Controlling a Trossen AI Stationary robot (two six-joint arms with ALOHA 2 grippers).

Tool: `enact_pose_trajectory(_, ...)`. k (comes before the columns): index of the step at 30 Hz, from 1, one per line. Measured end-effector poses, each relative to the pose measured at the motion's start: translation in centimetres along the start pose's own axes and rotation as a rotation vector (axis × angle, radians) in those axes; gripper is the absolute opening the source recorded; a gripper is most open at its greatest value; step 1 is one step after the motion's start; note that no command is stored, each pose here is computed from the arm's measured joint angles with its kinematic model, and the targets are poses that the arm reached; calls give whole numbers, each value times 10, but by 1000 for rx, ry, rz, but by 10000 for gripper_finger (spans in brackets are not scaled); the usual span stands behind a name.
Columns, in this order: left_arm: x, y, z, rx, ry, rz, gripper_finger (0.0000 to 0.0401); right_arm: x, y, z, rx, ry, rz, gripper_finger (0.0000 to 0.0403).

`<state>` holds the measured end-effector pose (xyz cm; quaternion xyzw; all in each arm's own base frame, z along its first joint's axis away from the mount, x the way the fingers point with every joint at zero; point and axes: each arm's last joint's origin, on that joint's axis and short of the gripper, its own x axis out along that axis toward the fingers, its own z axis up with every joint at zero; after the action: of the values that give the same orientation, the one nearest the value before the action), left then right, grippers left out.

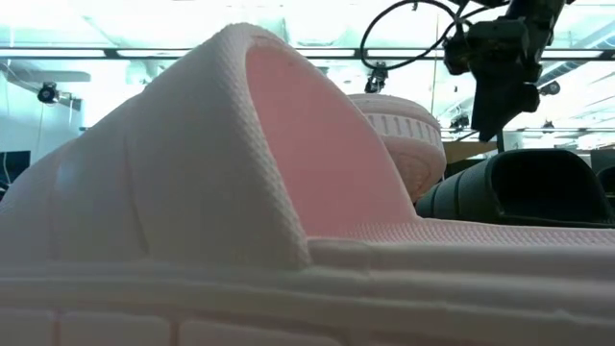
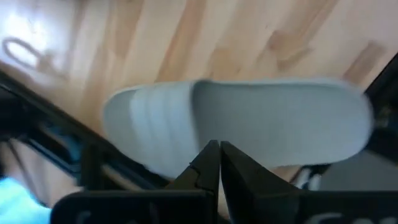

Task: Pick and place slides into the shelf
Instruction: Put the bottom gray slides on the shelf

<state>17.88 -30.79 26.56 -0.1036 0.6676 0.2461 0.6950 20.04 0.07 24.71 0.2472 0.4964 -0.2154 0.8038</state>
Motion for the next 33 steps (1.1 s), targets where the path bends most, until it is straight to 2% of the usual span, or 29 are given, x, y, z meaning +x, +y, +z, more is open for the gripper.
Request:
enact_pose_trajectory(3,1,-10,-12,-115,-9,-26,0,7,2,2,-29,16,-17,192)
enact_pose_trajectory(6,1,-19,-23,-205,-27,-108,0,14,5,4,-57,23,-24,192)
enact_pose_trajectory(9,-2,-19,-27,-272,-41,-153,5,20,7,5,-86,35,-32,192)
enact_pose_trajectory(12,-9,-13,-26,-310,-46,-180,29,26,9,6,-112,41,-38,192)
enact_pose_trajectory(16,-14,-8,-23,-315,-44,-190,81,33,11,9,-137,40,-37,192)
enact_pose_trajectory(23,3,-7,-24,-274,-61,-119,152,37,12,11,-182,24,-57,192)
enact_pose_trajectory(27,22,-3,-21,-200,-55,-30,163,35,11,12,-190,-15,-107,192)
enact_pose_trajectory(30,26,4,-17,-199,-10,56,164,34,10,12,-190,-21,-112,192)
enact_pose_trajectory(33,26,7,-16,-202,4,91,164,34,10,12,-189,-21,-112,192)
